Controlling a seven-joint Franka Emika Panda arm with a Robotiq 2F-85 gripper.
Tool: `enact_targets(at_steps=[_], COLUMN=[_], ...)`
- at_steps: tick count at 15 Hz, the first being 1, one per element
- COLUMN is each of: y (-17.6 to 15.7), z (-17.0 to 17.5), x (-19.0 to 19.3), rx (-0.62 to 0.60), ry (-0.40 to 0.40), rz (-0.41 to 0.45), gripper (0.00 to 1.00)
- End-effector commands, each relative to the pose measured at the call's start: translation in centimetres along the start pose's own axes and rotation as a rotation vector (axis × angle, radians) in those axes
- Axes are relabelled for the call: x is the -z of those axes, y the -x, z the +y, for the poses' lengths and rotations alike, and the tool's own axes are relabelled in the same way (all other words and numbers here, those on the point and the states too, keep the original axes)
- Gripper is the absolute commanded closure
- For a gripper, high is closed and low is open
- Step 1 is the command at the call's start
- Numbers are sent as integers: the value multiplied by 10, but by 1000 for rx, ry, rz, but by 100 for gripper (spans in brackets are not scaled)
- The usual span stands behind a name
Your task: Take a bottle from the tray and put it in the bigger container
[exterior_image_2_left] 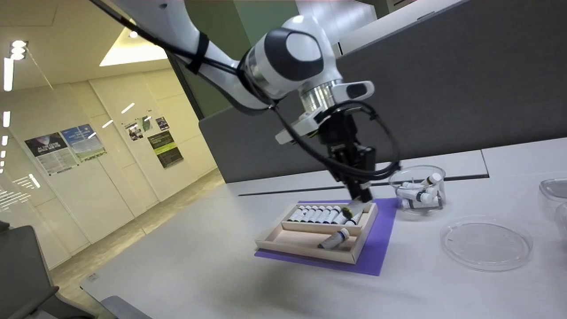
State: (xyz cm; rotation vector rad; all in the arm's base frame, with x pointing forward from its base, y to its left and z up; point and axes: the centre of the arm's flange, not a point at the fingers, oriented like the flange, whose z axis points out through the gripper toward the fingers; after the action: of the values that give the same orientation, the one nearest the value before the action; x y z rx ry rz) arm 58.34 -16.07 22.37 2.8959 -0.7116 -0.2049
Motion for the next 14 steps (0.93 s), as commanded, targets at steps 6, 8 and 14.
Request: enact_targets(at_steps=[6, 8, 14], y=[-34, -39, -54], z=[183, 208, 254], x=[2, 0, -2], rx=[-421, -505, -714], ry=[65, 47, 65], rz=[117, 171, 395], gripper=[95, 95, 95])
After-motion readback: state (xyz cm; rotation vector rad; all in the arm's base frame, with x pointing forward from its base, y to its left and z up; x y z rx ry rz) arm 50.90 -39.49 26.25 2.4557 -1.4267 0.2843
